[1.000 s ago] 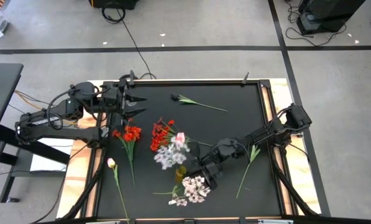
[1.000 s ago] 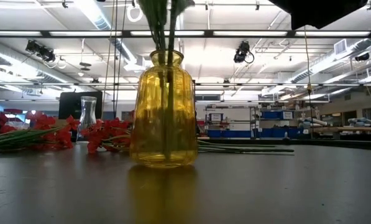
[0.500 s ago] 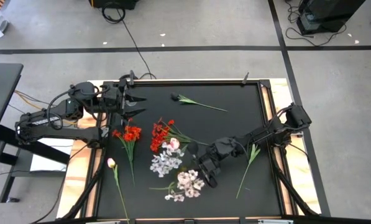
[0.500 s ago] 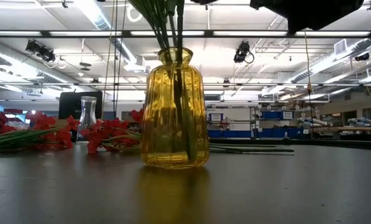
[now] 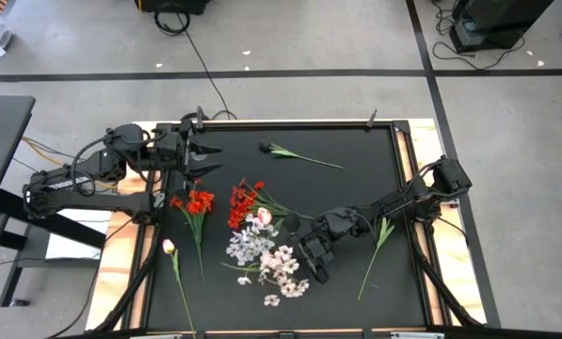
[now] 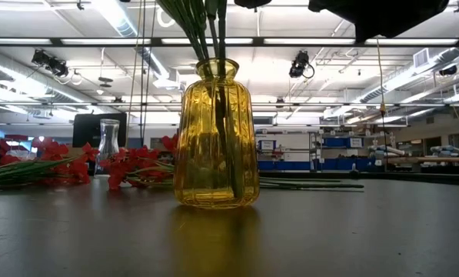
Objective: Sort flowers into vase by color
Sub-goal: Put the white flower into the yellow vase, then put the pink flower into the yellow vase
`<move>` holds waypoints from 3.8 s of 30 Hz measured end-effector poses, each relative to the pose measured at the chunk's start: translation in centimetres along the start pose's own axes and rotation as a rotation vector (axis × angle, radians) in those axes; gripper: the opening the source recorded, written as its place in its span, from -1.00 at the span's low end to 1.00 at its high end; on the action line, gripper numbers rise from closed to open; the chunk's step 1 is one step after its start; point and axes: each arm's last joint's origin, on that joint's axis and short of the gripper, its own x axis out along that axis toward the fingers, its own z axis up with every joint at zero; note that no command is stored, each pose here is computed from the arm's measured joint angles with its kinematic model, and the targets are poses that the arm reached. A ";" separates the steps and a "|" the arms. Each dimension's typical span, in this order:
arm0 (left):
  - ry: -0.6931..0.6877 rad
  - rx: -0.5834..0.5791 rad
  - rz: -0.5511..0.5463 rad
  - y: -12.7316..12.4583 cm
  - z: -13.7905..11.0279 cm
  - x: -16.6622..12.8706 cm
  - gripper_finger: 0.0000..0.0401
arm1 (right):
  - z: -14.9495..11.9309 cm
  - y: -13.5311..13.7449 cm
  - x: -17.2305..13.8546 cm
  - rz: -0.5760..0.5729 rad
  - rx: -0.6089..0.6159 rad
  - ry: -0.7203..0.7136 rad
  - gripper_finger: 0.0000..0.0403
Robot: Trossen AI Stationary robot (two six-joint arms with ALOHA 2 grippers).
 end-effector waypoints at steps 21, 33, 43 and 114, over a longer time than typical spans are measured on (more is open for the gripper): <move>0.000 0.000 0.000 0.0 0.0 0.0 -0.02 | -0.7 2.0 0.4 -0.064 0.476 0.129 -0.11; 0.000 0.000 0.000 0.0 0.0 0.0 -0.02 | -1.6 2.3 0.3 -0.189 0.615 0.225 -0.11; 0.000 0.000 0.000 0.0 0.0 0.0 -0.02 | -1.9 2.3 0.2 -0.227 0.722 0.247 -0.07; -0.016 0.005 -0.001 0.0 0.1 0.0 -0.02 | 4.6 3.7 -12.2 -0.618 0.823 0.430 0.45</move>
